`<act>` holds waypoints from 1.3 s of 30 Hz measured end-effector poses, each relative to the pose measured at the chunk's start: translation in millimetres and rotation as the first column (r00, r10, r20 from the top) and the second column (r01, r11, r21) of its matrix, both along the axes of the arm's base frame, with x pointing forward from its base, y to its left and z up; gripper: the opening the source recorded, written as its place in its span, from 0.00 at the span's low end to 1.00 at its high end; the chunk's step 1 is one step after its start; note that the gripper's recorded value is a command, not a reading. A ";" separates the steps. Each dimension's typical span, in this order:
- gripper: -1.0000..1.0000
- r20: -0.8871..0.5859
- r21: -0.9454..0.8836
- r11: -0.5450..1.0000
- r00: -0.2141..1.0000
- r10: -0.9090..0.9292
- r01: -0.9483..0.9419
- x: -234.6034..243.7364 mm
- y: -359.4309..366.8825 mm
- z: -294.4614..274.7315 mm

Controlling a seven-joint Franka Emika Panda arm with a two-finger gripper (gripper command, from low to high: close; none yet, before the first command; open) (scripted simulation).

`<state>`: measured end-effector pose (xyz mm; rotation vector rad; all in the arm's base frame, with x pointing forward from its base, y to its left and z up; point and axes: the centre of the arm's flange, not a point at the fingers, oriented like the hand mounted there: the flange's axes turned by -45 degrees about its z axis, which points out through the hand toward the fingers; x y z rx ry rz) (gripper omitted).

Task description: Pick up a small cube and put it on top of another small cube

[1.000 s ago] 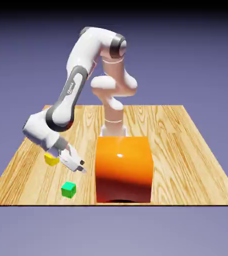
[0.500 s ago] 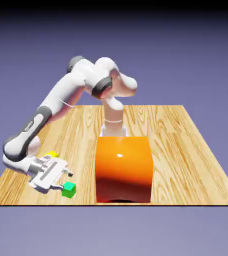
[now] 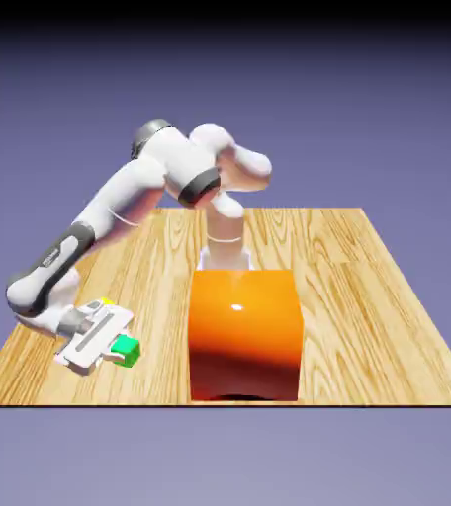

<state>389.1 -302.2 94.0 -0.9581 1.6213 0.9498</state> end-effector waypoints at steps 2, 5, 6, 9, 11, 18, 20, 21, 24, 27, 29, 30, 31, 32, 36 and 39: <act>0.00 -0.047 0.006 1.000 0.999 -0.011 0.011 -13.7 9.7 11.8; 0.00 -0.111 0.019 0.999 0.993 -0.031 0.033 -35.1 25.8 29.0; 0.00 -0.131 0.025 0.999 0.991 -0.038 0.041 -42.4 31.5 34.6; 0.00 -0.175 0.053 0.996 0.983 -0.063 0.073 -67.4 51.1 43.6; 0.00 -0.158 0.087 0.990 0.983 -0.098 0.113 -94.0 67.3 28.2; 0.00 -0.050 0.088 0.954 0.957 -0.284 0.288 -183.6 109.6 9.5; 0.00 0.001 0.056 0.939 0.941 -0.339 0.339 -206.6 118.2 12.7; 0.00 0.031 0.035 0.931 0.931 -0.365 0.364 -217.5 122.1 15.4; 0.00 0.137 -0.015 0.920 0.912 -0.387 0.392 -233.9 134.0 29.4; 0.00 0.141 -0.015 0.921 0.913 -0.383 0.388 -227.1 139.9 23.7; 0.00 0.142 -0.016 0.922 0.914 -0.381 0.387 -213.9 152.4 12.6; 0.00 0.141 -0.016 0.922 0.913 -0.382 0.388 -207.4 159.1 7.6; 0.00 0.140 -0.015 0.921 0.913 -0.384 0.390 -200.9 166.1 2.9; 1.00 0.139 -0.015 0.920 0.912 -0.386 0.391 -198.5 168.8 1.3; 1.00 0.142 -0.016 0.922 0.914 -0.381 0.386 -211.6 155.0 10.6; 1.00 0.139 -0.015 0.921 0.913 -0.384 0.389 -231.2 136.5 27.4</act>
